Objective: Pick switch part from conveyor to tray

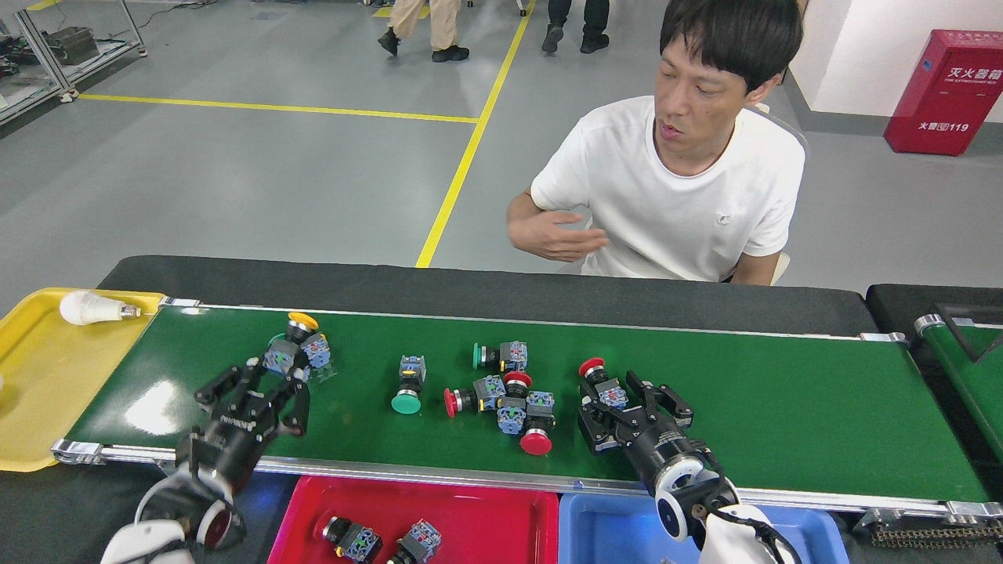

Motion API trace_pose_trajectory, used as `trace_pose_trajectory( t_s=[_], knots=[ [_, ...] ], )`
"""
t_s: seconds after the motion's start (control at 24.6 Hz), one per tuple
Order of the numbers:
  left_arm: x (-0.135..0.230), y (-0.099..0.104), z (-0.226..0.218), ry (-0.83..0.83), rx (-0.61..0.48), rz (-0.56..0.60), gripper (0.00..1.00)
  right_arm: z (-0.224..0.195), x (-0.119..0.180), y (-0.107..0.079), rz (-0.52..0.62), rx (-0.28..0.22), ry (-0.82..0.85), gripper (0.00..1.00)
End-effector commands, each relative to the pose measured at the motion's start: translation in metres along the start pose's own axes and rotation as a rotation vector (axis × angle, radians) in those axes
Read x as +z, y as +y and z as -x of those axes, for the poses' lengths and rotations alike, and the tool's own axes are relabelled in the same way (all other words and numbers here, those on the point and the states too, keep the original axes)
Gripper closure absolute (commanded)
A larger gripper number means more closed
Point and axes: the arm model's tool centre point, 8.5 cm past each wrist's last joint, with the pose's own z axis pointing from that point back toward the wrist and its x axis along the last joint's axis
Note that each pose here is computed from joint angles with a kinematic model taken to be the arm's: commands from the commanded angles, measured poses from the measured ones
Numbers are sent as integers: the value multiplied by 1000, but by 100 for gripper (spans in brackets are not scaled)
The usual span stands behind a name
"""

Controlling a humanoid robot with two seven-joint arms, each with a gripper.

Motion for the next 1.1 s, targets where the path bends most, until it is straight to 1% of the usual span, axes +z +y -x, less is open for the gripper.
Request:
trace_pose_trajectory(
  t_s=[0.0, 0.04, 0.12, 0.16, 0.2, 0.24, 0.28, 0.37, 0.45, 0.53, 0.57, 0.61, 0.69, 0.77, 0.81, 0.85, 0.89, 0.93, 0.98, 1.06],
  knots=[
    [16, 9, -21, -63, -20, -38, 81, 0, -3, -10, 11, 0, -27, 89],
    [23, 7, -35, -93, -25, -35, 76, -2, -3, -11, 13, -3, -44, 90],
    [33, 4, -57, -142, -21, -40, 62, -7, -2, -13, 20, -9, -86, 91],
    [40, -2, -66, -157, -16, -28, 46, -9, 0, -18, 36, -16, -112, 90],
    [47, -7, -70, -161, -11, -19, 36, -11, 3, -25, 58, -19, -143, 90],
    [51, -11, -73, -162, -6, -12, 19, -7, 10, -31, 77, -10, -171, 90],
    [53, -12, -74, -162, -1, -11, 0, -4, 15, -34, 83, -9, -190, 90],
    [55, -10, -75, -153, 9, -16, 0, -4, 37, -38, 113, -21, -282, 90],
    [59, -6, -72, -138, 10, -28, 0, 4, 67, -43, 149, -27, -386, 90],
    [68, -4, -60, -90, 44, -35, 0, 6, 96, -41, 178, -44, -490, 90],
    [72, -4, -52, -56, 71, -39, 0, 3, 104, -40, 189, -49, -531, 90],
    [75, -4, -41, 2, 116, -42, 0, -1, 110, -38, 192, -48, -584, 90],
    [86, -10, -14, 127, 192, 11, 0, -6, 111, -34, 182, -53, -602, 90],
    [96, -17, 11, 236, 235, 56, 0, -21, 107, -28, 161, -70, -630, 85],
    [99, -21, 24, 280, 242, 75, 0, -45, 101, -23, 140, -93, -669, 78],
    [100, -21, 32, 307, 239, 73, 0, -60, 97, -20, 102, -94, -691, 64],
    [99, -23, 37, 319, 241, 76, 0, -70, 94, -16, 57, -90, -702, 39],
    [97, -24, 40, 327, 242, 75, 0, -79, 91, -13, 14, -89, -713, 0],
    [94, -24, 42, 338, 244, 75, 0, -85, 89, -11, -14, -87, -722, 1],
    [86, -20, 48, 345, 233, 61, 0, -88, 87, -14, -8, -89, -728, 1]
  ],
)
